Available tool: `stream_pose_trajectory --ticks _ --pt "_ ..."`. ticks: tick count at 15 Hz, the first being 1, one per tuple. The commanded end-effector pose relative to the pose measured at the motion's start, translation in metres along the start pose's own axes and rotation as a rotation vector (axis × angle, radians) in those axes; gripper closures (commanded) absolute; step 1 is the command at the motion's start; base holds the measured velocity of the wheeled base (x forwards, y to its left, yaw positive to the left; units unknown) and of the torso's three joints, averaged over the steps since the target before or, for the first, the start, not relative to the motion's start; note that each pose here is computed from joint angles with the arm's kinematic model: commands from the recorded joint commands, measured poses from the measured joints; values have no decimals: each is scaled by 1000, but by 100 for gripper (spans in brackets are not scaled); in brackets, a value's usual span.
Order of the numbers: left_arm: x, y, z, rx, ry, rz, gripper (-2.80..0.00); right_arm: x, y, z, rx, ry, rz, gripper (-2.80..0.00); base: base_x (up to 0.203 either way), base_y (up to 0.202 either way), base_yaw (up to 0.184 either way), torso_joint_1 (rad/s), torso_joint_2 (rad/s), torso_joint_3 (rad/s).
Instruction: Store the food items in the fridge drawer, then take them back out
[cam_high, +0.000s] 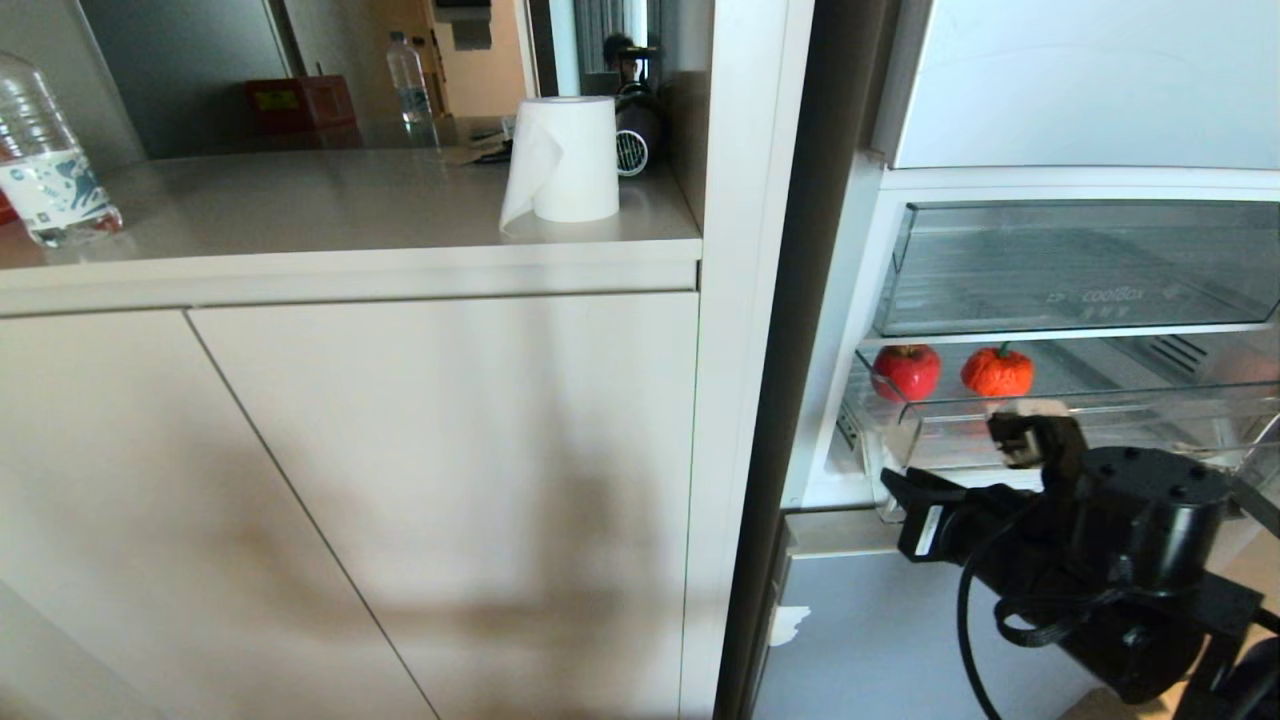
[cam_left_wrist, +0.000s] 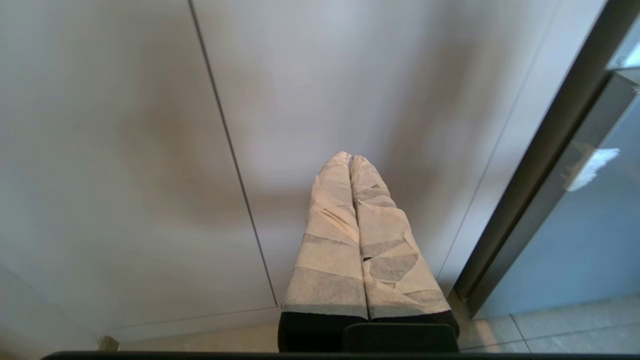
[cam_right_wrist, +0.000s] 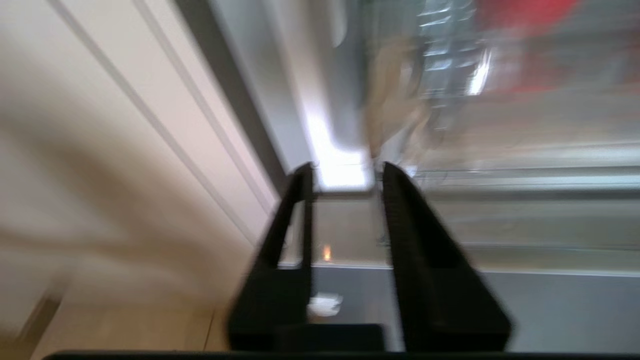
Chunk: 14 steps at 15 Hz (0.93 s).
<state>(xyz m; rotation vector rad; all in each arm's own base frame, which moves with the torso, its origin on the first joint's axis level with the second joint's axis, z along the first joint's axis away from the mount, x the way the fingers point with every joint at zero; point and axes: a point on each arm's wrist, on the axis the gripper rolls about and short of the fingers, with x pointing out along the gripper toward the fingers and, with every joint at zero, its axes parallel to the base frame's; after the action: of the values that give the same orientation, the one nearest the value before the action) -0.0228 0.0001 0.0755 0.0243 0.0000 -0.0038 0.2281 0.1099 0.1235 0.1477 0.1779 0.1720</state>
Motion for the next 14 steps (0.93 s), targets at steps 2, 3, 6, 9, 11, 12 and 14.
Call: stream_pose_trajectory --ticks 2,3,6,9,11,12,14 --pt "0 0 0 0 1 -1 0 -35 -6 18 25 -85 14 -280 0 0 0 0 0 0" --pt "0 0 0 0 1 -1 0 -48 -9 24 34 -118 17 -280 0 0 0 0 0 0" --pt "0 0 0 0 1 -1 0 -81 -19 40 44 -177 -9 -280 0 0 0 0 0 0" --pt "0 0 0 0 0 -1 0 -76 -43 67 6 -89 -196 -280 0 0 0 0 0 0" --pt "0 0 0 0 1 -1 0 -65 -57 93 -3 -52 -270 -280 0 0 0 0 0 0" --pt "0 0 0 0 2 -1 0 -53 -63 103 -4 -38 -273 -280 0 0 0 0 0 0" --pt "0 0 0 0 2 -1 0 -19 -75 106 -15 21 -294 -280 0 0 0 0 0 0"
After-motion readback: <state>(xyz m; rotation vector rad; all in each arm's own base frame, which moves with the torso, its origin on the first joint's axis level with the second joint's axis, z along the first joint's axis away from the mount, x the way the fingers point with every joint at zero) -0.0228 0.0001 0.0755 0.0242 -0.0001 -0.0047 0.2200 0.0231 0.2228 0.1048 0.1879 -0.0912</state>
